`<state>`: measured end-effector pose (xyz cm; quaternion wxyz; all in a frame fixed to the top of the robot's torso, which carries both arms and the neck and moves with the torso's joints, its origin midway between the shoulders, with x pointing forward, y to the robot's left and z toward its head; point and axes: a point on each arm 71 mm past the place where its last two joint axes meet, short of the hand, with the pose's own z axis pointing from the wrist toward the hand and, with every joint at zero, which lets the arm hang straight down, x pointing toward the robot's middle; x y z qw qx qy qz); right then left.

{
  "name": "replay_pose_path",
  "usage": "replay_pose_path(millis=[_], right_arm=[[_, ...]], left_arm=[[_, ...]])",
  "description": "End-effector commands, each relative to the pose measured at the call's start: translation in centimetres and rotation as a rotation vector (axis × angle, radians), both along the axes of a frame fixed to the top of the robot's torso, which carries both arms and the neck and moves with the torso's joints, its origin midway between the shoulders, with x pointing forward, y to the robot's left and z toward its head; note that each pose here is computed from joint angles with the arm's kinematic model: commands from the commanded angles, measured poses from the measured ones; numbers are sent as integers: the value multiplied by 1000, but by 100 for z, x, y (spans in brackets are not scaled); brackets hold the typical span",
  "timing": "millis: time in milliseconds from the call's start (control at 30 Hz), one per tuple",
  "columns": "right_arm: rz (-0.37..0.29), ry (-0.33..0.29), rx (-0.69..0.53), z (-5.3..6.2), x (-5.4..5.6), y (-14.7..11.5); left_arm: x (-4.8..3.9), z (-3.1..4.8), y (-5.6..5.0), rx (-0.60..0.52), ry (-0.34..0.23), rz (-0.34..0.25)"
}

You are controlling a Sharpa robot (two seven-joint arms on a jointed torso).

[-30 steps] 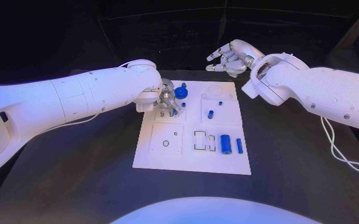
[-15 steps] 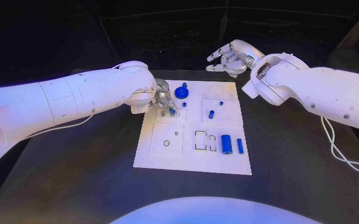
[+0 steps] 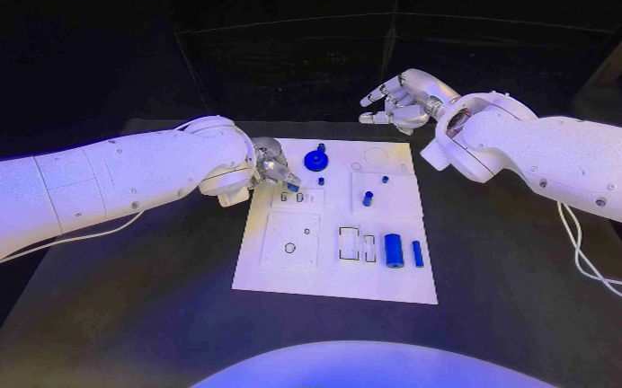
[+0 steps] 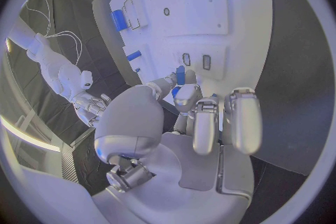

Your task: Assemble the parts on the task board

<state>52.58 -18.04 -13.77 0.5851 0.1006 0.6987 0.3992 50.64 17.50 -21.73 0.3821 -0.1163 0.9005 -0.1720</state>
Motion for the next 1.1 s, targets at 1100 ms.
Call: replay_pose_path(millis=[1100], right_arm=[[18, 4, 6, 11, -1, 46]], left_arm=[[-91, -159, -156, 81, -62, -88]])
